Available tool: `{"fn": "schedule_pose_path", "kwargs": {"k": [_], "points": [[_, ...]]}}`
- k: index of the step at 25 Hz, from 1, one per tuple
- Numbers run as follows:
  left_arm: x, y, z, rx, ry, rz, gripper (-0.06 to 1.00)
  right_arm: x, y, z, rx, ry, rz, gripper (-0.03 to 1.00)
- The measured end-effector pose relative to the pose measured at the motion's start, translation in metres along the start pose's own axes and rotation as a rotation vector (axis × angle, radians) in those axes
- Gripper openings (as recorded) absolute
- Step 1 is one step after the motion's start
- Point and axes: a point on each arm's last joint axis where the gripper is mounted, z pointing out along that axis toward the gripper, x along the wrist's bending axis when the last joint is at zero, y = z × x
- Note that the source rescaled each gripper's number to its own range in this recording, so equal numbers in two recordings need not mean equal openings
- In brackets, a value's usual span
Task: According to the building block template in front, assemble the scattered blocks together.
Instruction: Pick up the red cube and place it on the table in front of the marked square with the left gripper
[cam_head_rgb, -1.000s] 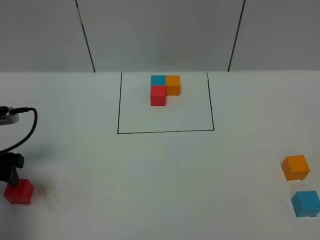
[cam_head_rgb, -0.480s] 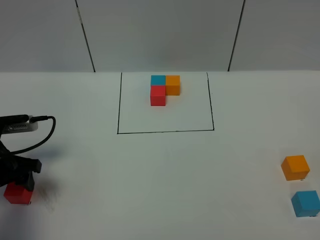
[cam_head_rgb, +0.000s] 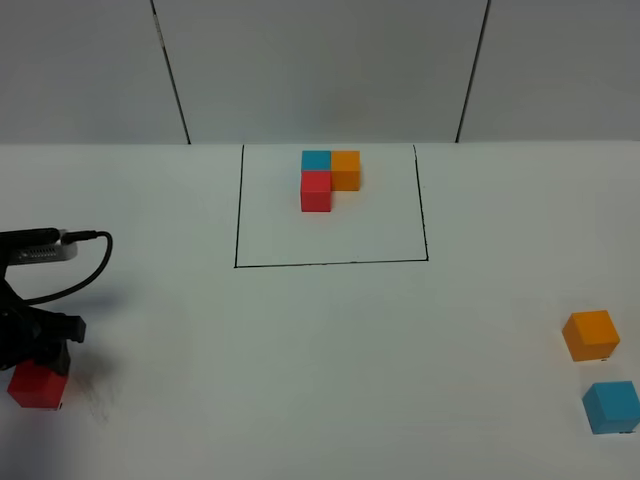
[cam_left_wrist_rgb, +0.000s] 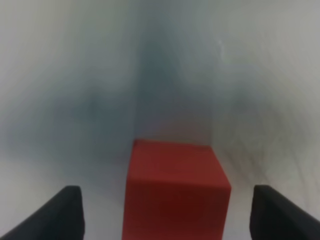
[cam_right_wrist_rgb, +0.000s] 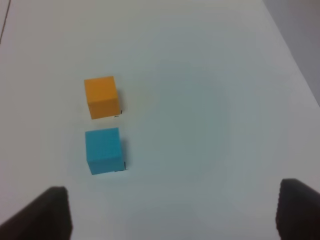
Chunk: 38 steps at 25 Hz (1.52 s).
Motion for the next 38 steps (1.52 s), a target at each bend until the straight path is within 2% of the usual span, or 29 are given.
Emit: {"fn": "schedule_pose_path", "kwargs": {"k": [15,18,20,21,22,32,38], "points": [[0.0,-0.002,0.026,0.051,0.001,0.0,0.49,0.0,0.0,0.0,0.0,0.0,0.0,0.69],[0.0,-0.002,0.026,0.059,0.001,0.0,0.35,0.0,0.0,0.0,0.0,0.0,0.0,0.69],[0.0,-0.003,0.026,0.068,0.001,0.0,0.17,0.0,0.0,0.0,0.0,0.0,0.0,0.69],[0.0,-0.004,0.026,0.072,0.002,0.0,0.05,0.0,0.0,0.0,0.0,0.0,0.0,0.69],[0.0,-0.004,0.026,0.074,0.002,0.0,0.0,0.0,0.0,0.0,0.0,0.0,0.0,0.69],[0.0,-0.004,0.026,0.082,0.002,0.0,0.0,0.0,0.0,0.0,0.0,0.0,0.0,0.69],[0.0,-0.01,0.017,0.135,0.004,-0.017,0.0,0.0,0.0,0.0,0.0,0.0,0.0,0.69]]}}
